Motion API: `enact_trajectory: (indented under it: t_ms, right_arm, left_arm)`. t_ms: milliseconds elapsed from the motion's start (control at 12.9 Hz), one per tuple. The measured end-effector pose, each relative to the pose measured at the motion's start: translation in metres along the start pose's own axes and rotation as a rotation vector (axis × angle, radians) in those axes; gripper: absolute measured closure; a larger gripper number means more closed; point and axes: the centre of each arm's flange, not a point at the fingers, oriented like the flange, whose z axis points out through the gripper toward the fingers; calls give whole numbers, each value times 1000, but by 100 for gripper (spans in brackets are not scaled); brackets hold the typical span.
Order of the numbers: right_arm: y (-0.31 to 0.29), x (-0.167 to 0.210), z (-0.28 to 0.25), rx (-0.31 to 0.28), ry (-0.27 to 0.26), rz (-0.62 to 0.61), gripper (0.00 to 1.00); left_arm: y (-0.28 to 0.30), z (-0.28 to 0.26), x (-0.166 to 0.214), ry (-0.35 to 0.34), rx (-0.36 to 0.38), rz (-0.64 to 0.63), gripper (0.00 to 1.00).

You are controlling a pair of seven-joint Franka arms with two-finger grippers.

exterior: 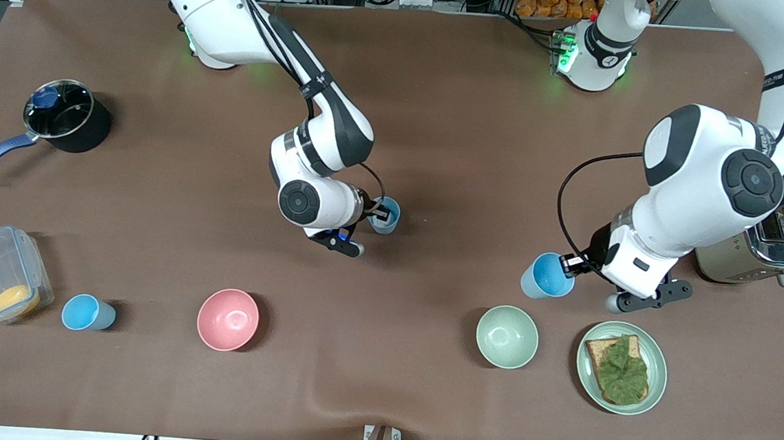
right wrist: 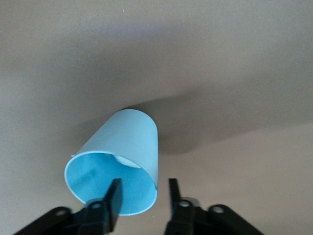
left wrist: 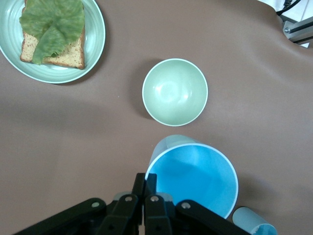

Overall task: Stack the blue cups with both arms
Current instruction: 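Lift the right cup toward the table middle while the left gripper follows, then set the blue cup down mid-table and open the right gripper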

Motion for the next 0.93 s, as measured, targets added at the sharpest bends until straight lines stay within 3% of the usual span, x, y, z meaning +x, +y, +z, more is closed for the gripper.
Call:
enact_trajectory:
  t_ms: [311, 622, 778, 933]
  right_arm:
    - [-13, -1, -31, 27, 15, -21, 2]
    - [17, 24, -104, -13, -73, 10, 0]
    - [49, 45, -156, 9, -69, 1, 0]
    - [87, 58, -195, -31, -40, -34, 0]
  left_arm:
    - [11, 1, -7, -2, -2, -7, 98]
    - [58, 4, -40, -12, -8, 4, 98]
    - [86, 10, -63, -24, -7, -24, 98]
    - [109, 18, -85, -38, -1, -37, 98]
